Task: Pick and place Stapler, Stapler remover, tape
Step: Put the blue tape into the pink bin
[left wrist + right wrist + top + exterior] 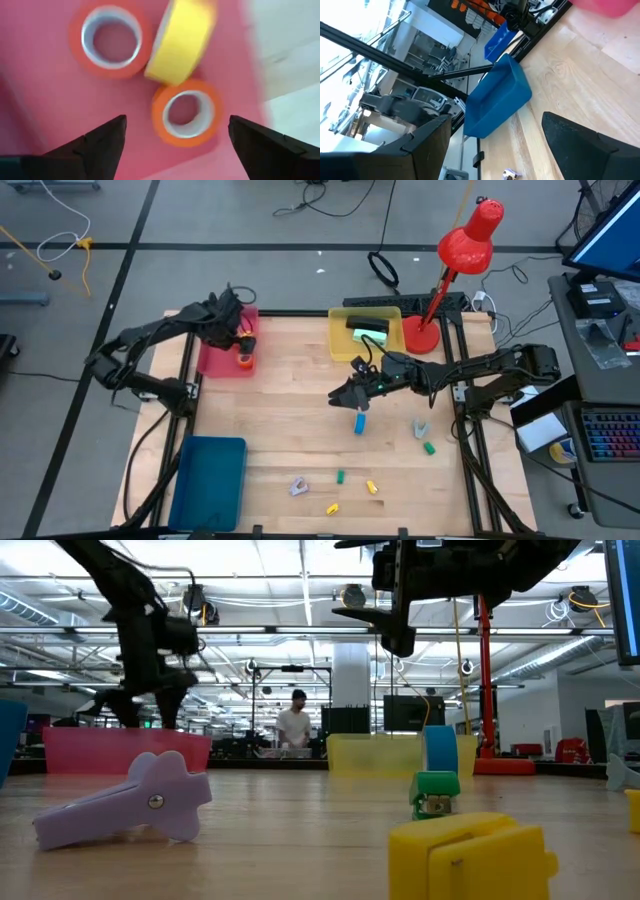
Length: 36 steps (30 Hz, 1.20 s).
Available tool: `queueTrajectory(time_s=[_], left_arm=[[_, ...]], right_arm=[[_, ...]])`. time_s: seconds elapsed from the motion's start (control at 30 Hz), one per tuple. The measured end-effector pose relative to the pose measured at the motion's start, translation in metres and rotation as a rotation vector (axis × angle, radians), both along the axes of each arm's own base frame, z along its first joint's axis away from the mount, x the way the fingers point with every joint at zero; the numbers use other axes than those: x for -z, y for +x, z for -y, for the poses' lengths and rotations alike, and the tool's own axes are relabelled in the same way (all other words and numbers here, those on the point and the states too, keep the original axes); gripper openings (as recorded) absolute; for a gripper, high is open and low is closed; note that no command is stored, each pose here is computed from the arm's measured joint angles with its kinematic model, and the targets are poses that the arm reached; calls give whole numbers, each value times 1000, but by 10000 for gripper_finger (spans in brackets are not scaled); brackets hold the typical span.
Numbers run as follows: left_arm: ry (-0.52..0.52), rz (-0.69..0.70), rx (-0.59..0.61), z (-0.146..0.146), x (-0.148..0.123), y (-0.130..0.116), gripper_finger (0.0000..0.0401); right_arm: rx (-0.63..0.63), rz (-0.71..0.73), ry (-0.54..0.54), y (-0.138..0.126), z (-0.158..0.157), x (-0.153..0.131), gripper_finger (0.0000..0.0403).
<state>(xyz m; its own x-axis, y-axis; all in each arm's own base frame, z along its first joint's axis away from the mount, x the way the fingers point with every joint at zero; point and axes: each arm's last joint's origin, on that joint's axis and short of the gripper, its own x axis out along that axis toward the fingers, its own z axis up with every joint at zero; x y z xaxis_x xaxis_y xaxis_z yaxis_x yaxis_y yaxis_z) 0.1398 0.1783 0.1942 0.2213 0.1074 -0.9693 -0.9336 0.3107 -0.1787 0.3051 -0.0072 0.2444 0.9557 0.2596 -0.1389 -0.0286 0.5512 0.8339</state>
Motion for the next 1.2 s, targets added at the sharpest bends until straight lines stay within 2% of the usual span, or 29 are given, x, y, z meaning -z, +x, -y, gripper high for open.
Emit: queueTrajectory(time_s=[0.3, 0.4, 0.57, 0.7, 0.83, 1.0, 1.2], left_arm=[[271, 269, 79, 35, -68, 7, 333], [336, 371, 115, 49, -83, 12, 329], [413, 484, 257, 71, -98, 24, 332], [424, 525, 331, 84, -101, 34, 335], [429, 512, 359, 94, -99, 42, 329], [407, 508, 370, 104, -95, 51, 324], [356, 516, 381, 114, -92, 58, 327]], right_arm=[[-37, -13, -44, -1, -1, 3, 304], [-36, -11, -44, -1, -1, 2, 304], [-35, -8, -44, -1, -1, 2, 304], [-41, -4, -60, -1, -1, 2, 304], [-143, 31, -135, -1, -3, 2, 304], [-291, 95, -286, -6, -7, 0, 304], [-406, 33, -466, -29, -16, -5, 304]])
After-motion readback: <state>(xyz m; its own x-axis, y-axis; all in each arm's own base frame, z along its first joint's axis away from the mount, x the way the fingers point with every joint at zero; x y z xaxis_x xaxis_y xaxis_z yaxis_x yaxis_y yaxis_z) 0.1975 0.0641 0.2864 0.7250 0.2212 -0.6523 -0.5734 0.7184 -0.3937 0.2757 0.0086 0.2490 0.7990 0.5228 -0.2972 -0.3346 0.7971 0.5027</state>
